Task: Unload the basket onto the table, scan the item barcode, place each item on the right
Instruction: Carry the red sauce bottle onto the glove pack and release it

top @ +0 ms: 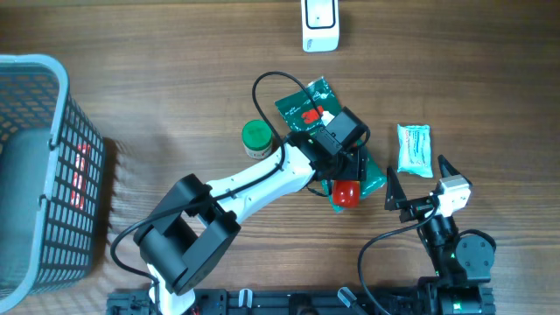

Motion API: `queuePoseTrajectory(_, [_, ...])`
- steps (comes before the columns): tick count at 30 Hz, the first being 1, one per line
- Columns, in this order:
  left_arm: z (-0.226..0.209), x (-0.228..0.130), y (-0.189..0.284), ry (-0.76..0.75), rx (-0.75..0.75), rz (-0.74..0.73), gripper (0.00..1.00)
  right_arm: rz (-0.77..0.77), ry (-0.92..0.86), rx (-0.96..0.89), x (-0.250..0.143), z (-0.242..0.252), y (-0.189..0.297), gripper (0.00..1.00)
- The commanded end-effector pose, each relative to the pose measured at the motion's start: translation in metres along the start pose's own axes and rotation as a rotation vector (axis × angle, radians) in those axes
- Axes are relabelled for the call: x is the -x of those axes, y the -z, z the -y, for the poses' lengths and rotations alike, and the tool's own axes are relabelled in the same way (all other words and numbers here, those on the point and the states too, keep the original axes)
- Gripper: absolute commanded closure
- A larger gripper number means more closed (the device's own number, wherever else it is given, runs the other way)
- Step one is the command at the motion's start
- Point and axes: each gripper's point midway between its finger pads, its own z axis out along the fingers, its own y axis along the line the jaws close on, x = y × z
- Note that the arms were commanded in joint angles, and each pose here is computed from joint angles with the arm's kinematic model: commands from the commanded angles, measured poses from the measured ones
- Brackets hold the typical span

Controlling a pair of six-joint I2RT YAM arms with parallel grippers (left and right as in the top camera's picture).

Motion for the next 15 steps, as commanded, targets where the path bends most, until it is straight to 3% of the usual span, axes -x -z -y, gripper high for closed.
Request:
queuePoseTrajectory(1, [0.001,0.008,0.009,-0.051,0.003,0.023,0.00,0.008,0.012,0.011,0.002,-0.002,0.000,0.00])
queuePoseTrajectory(7, [-0.017,0.020,0.042,-0.046,0.117,0.110,0.00,0.008,0.012,0.011,0.002,-0.002,0.000,0.00])
queuePoseTrajectory(15, [-0.065,0.069,0.176,0.031,0.324,0.468,0.00,0.008,0.012,0.011,0.002,-0.002,0.000,0.00])
